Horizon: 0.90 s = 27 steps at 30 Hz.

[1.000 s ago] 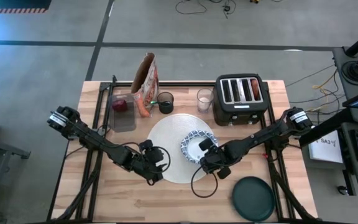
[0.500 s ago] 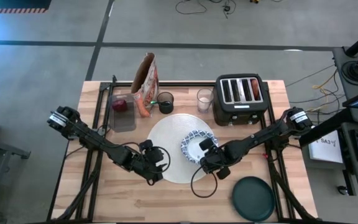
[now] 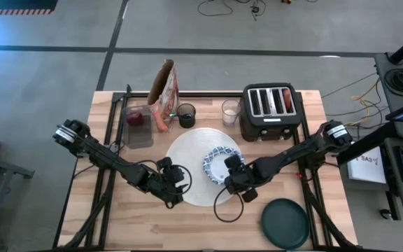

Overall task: Arrange a breakfast setting
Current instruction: Put the white patterned bowl on the white placemat, then put the dark blue plate to the right of the white patterned bowl on the white placemat

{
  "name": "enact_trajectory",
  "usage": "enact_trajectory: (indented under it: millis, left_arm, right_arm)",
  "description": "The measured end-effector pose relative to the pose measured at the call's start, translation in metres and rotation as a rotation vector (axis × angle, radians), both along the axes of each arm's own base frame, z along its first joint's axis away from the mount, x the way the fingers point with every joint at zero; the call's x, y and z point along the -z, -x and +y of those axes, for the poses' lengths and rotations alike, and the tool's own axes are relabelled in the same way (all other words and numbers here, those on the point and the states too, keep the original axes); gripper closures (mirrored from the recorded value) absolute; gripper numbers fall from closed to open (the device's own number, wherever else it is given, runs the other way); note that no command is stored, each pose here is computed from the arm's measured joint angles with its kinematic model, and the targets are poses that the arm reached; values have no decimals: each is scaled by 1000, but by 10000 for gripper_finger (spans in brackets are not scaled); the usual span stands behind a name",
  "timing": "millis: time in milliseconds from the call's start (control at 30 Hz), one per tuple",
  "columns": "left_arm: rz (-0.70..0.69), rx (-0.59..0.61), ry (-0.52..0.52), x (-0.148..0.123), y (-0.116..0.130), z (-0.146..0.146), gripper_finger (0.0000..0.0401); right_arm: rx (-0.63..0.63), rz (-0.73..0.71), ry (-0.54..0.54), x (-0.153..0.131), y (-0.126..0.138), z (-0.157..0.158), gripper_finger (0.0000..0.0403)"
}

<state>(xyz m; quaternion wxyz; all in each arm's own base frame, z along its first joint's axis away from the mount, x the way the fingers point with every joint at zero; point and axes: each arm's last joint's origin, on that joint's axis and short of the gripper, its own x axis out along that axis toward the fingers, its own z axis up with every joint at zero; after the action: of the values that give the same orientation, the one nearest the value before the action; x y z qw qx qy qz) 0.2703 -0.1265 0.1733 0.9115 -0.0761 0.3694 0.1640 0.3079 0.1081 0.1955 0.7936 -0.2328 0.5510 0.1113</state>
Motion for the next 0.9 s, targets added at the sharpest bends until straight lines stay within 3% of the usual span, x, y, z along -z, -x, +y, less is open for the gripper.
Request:
enact_trajectory:
  millis: [200,400,500,767,900]
  left_arm:
    - [7,32,16,-2,1,-1,182]
    - [16,61,48,-3,2,-3,182]
    - [2,66,57,-4,1,-5,182]
    - [-29,122,48,-9,3,-13,182]
    - [-28,153,32,-10,5,-16,182]
  right_arm:
    - [111,-64,-91,-25,-1,1,243]
    - [335,12,-452,-48,5,8,246]
    - [501,72,-579,-52,11,13,253]
    - [912,211,-658,-40,31,46,264]
    - [1166,258,-641,-27,39,62,264]
